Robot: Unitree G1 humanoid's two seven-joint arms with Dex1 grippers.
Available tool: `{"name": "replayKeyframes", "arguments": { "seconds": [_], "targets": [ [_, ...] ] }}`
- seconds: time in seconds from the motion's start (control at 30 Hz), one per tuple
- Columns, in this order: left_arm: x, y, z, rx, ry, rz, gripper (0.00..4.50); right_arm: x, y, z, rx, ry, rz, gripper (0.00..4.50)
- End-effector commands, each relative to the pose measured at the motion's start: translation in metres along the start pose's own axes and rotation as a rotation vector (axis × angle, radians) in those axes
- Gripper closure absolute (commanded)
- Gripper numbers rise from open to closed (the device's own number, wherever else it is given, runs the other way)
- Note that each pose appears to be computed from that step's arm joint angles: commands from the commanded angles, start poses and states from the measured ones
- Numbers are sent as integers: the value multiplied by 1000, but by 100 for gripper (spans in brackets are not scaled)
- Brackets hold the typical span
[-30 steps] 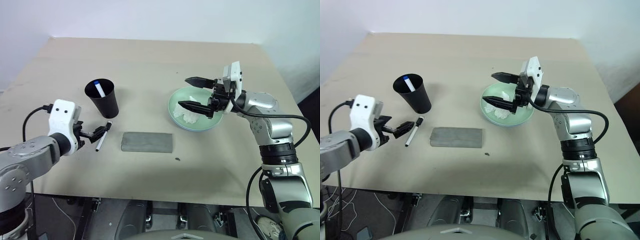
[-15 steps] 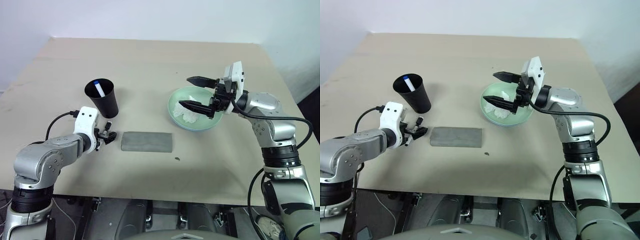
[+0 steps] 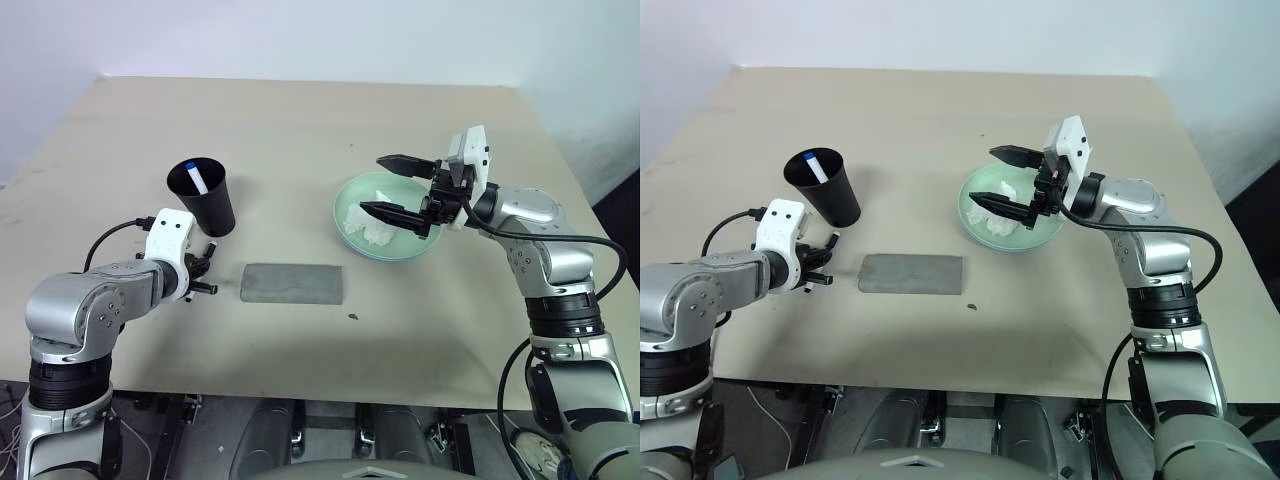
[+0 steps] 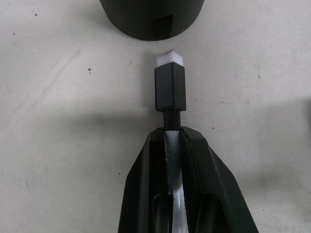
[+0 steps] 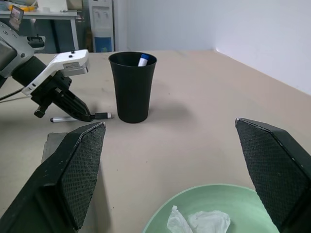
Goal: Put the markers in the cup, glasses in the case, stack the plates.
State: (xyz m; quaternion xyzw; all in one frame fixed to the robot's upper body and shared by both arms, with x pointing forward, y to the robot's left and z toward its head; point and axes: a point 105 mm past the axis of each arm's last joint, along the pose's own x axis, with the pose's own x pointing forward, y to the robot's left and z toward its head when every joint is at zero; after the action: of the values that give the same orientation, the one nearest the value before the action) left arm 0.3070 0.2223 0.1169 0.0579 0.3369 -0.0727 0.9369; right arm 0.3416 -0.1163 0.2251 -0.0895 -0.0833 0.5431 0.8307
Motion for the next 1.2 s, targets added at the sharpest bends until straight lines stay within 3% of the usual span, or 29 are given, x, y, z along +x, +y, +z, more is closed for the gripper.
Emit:
{"name": "replayKeyframes", "arguments": {
  "seconds": [0.03,0.3,0.53,0.7,0.87,1.07,1.2],
  "targets": [
    [-2,5,-4,-8,21,17,448,-4,-2,17,-57,-43,-13,0],
    [-38,-26,32,39,-187,-276,448,-2,2,21,-55,-55,13,0],
    [-60,-27,57,199,-379,-339,448,0,3,23,-49,-62,29,0],
    [-72,-21,98,268,-674,-289,448,1,4,24,-51,-67,29,0],
    [-99,-40,123,346,-937,-405,448,0,5,25,-49,-70,23,0],
    [-117,-30,154,377,-1220,-304,448,1,8,23,-42,-69,17,0],
    [-118,-10,167,387,-1295,-165,448,0,9,25,-42,-71,15,0]
  ]
}}
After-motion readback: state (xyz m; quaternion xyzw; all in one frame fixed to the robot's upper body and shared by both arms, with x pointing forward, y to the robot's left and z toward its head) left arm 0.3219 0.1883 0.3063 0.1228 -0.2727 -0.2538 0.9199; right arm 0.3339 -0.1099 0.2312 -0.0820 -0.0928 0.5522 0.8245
